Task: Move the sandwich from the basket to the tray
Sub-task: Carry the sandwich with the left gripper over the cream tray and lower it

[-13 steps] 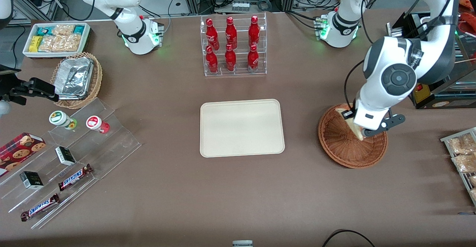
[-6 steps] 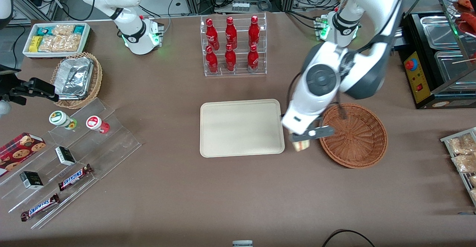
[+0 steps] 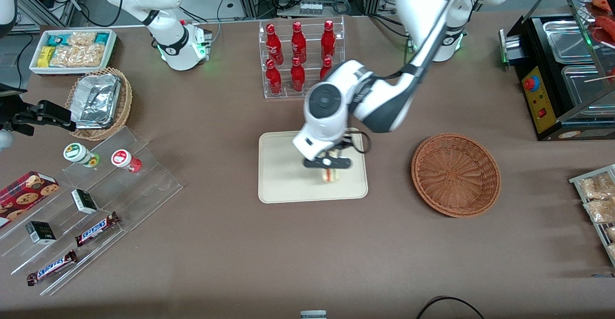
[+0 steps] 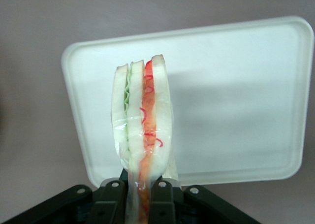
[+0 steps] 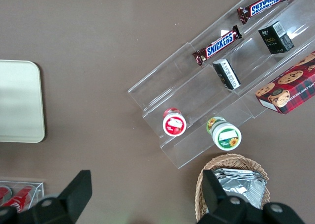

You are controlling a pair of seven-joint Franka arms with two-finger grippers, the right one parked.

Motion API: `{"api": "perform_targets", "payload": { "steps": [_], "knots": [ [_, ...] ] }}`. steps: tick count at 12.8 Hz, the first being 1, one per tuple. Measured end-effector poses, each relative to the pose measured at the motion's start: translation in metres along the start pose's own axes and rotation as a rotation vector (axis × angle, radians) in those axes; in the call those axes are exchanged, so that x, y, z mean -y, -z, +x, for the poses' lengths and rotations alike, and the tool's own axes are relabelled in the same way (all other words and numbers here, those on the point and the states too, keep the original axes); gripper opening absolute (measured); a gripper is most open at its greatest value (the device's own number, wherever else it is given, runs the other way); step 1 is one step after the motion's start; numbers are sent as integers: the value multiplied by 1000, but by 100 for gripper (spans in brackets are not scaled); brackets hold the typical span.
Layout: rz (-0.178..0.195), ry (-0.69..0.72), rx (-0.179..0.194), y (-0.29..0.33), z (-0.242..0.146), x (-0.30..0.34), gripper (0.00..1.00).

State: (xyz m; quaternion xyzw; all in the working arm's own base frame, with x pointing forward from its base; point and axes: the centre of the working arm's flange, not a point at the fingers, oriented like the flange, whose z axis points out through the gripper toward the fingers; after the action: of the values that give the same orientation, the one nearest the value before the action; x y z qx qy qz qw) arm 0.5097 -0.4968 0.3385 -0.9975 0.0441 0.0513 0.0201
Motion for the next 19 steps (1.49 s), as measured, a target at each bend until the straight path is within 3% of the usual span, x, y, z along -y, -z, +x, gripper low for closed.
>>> {"api": "perform_targets", "payload": {
  "steps": [5,9,17,19],
  "knots": [
    [-15,-73,-15,-61,-32,-62,18],
    [-14,-11,-14,-103,-25,-64,18],
    [6,33,-31,-106,-8,-48,18],
    [7,35,-32,-106,-7,-47,36]
  ]
}}
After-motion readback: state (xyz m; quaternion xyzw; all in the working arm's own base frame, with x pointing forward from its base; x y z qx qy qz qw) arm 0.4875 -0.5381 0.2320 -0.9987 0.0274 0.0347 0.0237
